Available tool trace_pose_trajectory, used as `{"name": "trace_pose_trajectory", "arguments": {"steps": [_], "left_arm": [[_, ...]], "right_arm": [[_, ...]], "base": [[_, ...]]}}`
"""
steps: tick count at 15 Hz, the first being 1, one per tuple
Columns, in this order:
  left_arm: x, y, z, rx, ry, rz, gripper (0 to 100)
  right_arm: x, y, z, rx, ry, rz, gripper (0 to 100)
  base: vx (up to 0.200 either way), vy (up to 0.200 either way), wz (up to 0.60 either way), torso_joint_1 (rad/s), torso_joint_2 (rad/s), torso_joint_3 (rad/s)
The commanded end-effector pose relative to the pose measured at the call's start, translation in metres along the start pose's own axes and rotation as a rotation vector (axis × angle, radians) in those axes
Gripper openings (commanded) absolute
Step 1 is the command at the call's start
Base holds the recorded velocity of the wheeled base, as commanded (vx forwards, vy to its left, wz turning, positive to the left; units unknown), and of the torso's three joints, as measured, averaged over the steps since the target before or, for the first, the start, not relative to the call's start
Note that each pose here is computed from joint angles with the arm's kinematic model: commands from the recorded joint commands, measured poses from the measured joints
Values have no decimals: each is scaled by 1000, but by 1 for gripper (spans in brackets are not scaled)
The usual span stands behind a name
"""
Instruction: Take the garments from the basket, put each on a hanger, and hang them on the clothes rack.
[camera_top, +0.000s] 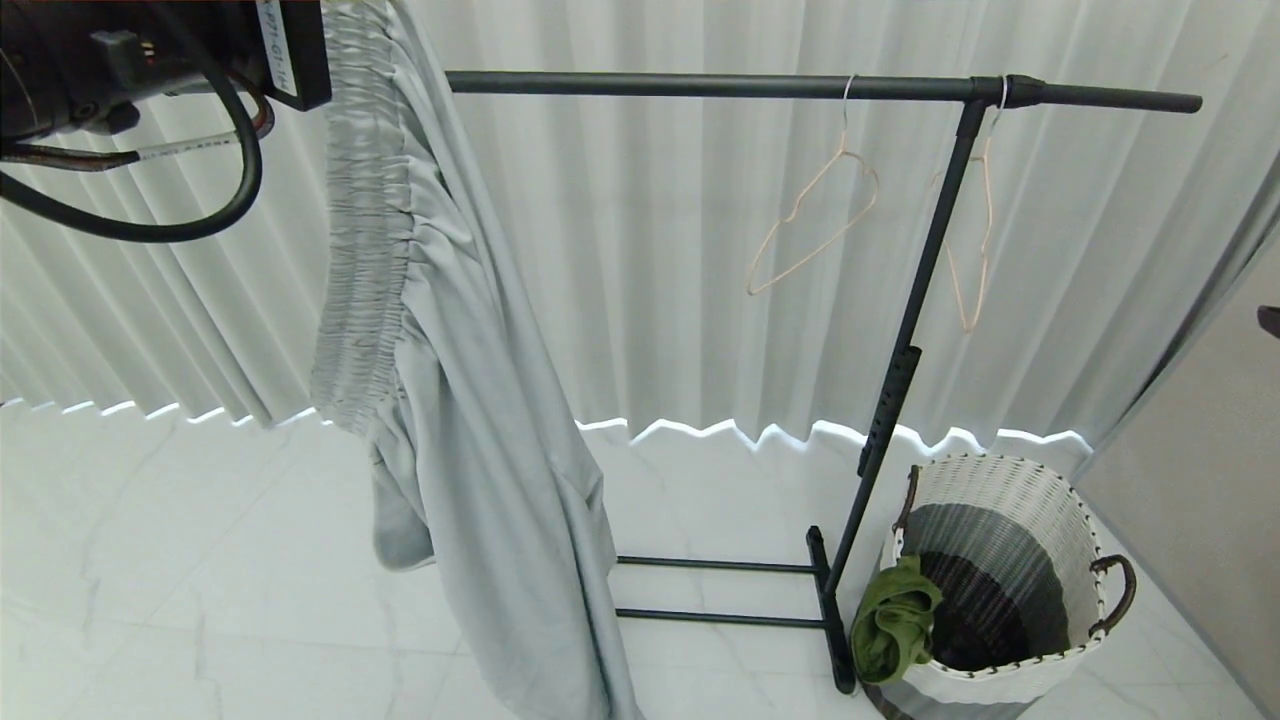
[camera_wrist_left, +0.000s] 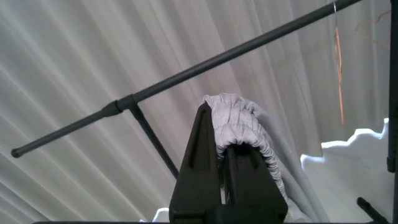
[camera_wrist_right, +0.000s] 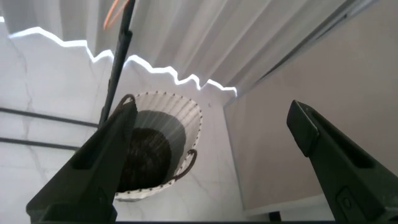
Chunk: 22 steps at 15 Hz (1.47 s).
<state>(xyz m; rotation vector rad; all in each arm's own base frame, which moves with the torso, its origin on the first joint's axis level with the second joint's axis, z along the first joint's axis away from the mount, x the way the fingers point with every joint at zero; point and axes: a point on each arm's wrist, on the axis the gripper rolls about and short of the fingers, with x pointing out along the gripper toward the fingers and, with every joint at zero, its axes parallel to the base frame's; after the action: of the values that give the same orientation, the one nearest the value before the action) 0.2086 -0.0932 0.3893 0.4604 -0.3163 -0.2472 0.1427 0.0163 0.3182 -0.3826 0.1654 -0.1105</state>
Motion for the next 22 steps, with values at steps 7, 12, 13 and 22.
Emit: {"name": "trace_pose_trajectory", "arguments": {"steps": [7, 12, 13, 22], "left_arm": [[0, -1, -1, 0, 5, -1, 0], [0, -2, -1, 0, 6, -3, 0], [1, -2, -2, 0, 5, -7, 0], [-24, -22, -43, 20, 148, -84, 0]], "right_arm": [[1, 0, 0, 1, -5, -1, 100], [3, 2, -1, -3, 3, 7, 100], [4, 3, -3, -5, 9, 17, 100], [43, 27, -23, 135, 136, 159, 100]], "base": [[143, 0, 0, 143, -343, -200], [200, 0, 0, 19, -17, -9], [200, 0, 0, 2, -7, 2], [44, 0, 0, 1, 1, 0]]}}
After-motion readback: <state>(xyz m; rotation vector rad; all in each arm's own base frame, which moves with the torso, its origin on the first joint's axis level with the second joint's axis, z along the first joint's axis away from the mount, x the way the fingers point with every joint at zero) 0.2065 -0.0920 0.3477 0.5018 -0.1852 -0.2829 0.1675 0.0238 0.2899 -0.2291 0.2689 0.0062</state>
